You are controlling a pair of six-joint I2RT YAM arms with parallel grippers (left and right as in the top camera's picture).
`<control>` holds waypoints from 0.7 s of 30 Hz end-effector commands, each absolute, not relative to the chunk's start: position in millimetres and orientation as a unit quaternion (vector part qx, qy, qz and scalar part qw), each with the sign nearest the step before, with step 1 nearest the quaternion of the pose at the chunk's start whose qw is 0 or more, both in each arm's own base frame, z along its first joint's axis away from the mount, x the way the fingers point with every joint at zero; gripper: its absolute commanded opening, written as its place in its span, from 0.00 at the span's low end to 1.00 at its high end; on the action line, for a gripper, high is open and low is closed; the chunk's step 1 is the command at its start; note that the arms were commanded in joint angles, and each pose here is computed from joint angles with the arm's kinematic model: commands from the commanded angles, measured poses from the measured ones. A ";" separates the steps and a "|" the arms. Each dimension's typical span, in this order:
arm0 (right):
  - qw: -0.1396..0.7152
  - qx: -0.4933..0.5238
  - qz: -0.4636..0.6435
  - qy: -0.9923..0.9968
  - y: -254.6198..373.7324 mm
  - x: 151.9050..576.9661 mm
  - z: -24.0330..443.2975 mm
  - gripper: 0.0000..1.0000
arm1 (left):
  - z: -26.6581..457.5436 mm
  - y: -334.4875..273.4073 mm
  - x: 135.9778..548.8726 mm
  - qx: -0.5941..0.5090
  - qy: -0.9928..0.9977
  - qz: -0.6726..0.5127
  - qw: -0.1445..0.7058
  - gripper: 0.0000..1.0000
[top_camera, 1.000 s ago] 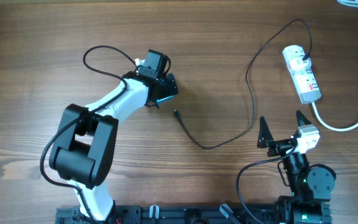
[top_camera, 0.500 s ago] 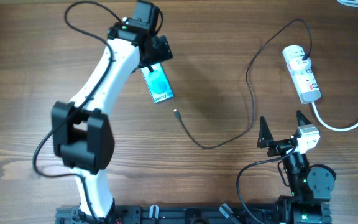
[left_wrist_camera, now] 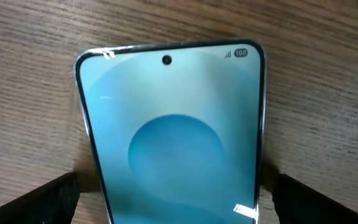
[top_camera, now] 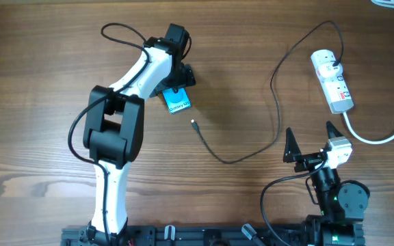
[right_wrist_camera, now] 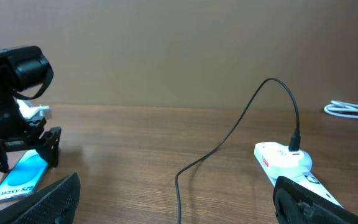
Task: Plug charger to phone and switch on socket
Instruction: 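Grasp the phone's top edge with the left gripper and tilt it up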
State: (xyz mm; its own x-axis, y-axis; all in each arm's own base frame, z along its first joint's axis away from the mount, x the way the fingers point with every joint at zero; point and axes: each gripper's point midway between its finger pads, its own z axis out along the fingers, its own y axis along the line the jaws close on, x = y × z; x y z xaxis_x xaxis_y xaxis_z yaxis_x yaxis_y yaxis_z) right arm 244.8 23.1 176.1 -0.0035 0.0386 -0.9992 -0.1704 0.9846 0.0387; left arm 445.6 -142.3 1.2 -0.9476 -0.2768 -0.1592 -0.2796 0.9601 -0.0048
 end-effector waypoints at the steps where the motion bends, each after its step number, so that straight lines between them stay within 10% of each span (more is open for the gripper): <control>1: 0.709 -0.046 0.065 0.701 20.1 244.8 178.0 1.00 | -10.3 -141.7 445.3 -0.133 0.988 0.019 0.078 1.00; 8: 0.709 -0.046 0.064 0.701 20.1 244.8 178.0 1.00 | -10.6 -143.9 444.2 -0.130 0.988 0.020 0.077 1.00; 13: 0.709 -0.046 0.064 0.701 20.1 244.8 178.0 1.00 | -11.5 -144.2 435.3 -0.126 0.990 0.026 0.061 0.75; 21: 0.709 -0.046 0.065 0.701 20.1 244.8 178.0 1.00 | -12.0 -146.5 398.1 -0.105 0.993 0.058 0.000 0.68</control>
